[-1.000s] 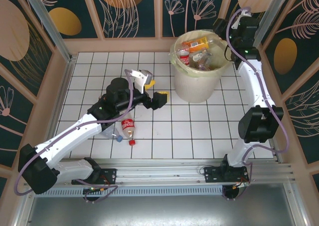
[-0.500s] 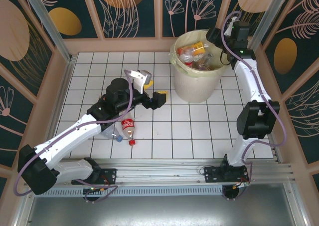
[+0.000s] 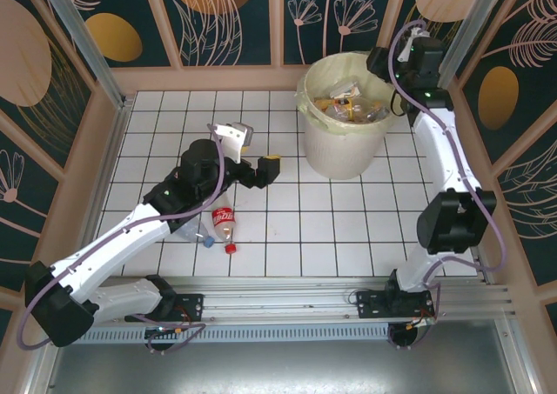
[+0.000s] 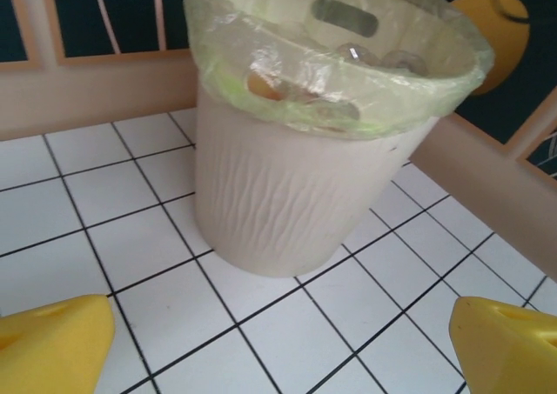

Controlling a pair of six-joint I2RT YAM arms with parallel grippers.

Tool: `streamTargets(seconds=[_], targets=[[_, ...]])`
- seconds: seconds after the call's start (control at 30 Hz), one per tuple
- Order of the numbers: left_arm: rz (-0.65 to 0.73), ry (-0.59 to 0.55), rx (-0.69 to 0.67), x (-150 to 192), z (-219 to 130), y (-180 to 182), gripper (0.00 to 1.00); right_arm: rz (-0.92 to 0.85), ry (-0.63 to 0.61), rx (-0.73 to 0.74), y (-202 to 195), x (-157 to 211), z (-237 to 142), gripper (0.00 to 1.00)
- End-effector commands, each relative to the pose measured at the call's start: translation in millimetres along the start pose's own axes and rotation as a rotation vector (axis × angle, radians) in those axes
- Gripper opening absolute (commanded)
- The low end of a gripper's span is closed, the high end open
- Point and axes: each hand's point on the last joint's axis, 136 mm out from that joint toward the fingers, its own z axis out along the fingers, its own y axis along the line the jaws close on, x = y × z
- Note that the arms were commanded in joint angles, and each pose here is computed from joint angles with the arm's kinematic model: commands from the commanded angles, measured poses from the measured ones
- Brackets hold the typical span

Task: Put the plastic bottles in the bin

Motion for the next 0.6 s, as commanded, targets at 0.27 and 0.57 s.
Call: streamTargets(seconds=[0.27,0.57], targets=[[-0.107,0.063,-0.197,15.4,3.0,63.8,0.99,-0.077,-0.015,-0.277,50.5,26.0,-99.2,0.74],[-0.270,0.187,-0.474,53.0,2.5,141.1,0.99,-0.055,0.133,-0.557,95.3,102.9,-171.4,0.81]])
